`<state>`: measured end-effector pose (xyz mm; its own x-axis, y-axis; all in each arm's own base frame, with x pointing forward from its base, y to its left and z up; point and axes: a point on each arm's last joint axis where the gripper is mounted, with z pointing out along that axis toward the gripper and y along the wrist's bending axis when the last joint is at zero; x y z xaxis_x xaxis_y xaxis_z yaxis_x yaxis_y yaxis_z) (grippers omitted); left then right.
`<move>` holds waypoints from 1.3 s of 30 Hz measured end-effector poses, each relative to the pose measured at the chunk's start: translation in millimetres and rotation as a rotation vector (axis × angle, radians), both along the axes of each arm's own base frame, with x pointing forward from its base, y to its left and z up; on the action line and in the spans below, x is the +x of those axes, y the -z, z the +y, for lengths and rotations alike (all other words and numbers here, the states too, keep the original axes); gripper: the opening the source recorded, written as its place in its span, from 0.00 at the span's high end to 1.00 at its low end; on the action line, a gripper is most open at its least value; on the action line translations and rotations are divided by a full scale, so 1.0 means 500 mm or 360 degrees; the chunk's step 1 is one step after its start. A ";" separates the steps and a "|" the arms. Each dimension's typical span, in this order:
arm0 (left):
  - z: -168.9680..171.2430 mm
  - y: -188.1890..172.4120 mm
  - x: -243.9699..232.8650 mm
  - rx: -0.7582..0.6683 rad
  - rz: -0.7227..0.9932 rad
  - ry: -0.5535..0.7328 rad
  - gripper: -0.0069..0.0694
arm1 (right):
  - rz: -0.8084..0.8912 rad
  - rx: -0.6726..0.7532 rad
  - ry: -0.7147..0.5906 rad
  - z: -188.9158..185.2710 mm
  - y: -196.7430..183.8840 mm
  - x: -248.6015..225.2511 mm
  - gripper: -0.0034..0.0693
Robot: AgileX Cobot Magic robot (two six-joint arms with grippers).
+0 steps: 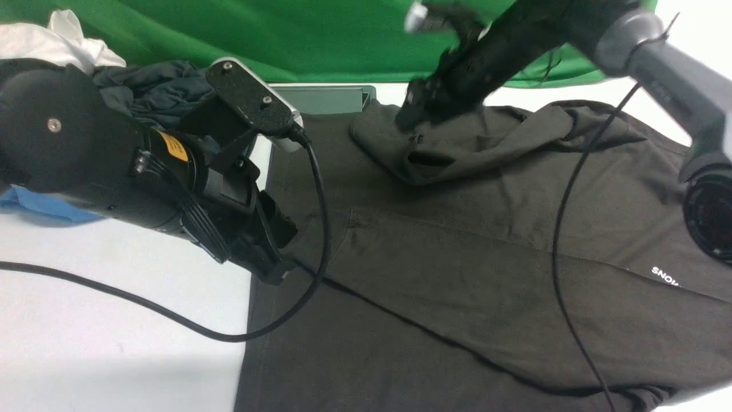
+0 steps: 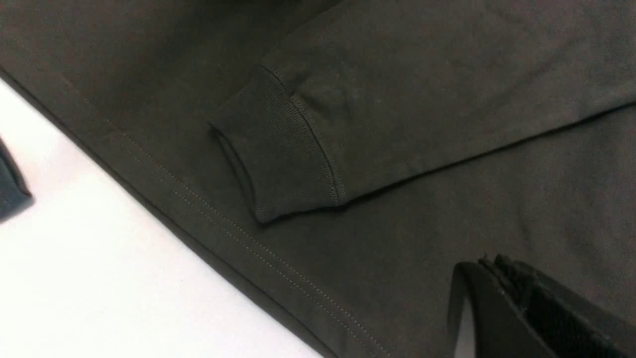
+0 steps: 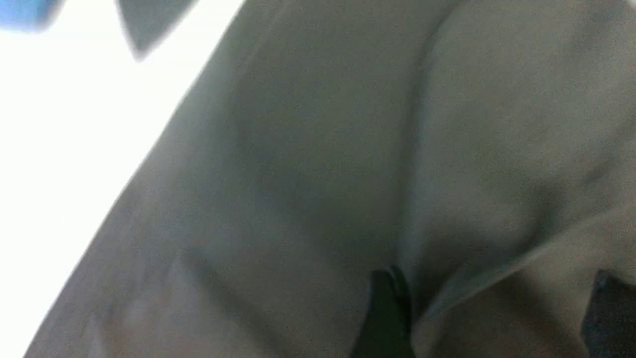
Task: Fold a long-sleeved shirt on a white desktop.
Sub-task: 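Fold the left side of the dark shirt inward over its body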
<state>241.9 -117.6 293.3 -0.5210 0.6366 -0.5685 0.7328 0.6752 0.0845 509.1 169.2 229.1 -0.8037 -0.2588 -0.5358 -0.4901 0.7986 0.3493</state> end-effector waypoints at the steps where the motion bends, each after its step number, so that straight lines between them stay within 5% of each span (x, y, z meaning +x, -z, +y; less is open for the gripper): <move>1: 0.000 0.000 0.000 0.0000 0.0000 0.0000 0.89 | -0.0024 0.0007 0.0043 -0.007 -0.002 0.006 0.25; 15: -0.002 -0.001 -0.001 -0.0025 0.0009 -0.0007 0.89 | 0.0037 0.0106 0.0318 -0.005 0.133 0.056 0.26; 26: -0.003 -0.001 -0.001 -0.0032 0.0012 -0.0009 0.89 | 0.0066 0.0120 0.0269 0.045 0.163 0.045 0.41; 39: -0.003 -0.001 -0.001 -0.0034 0.0014 -0.0009 0.89 | 0.0078 0.0170 0.0406 0.028 0.161 0.056 0.39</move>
<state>241.4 -119.0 293.7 -0.5297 0.6212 -0.5775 0.7295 0.6810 0.0634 537.4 183.1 148.3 -0.8614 0.0112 -0.5079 -0.2583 0.8513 0.4568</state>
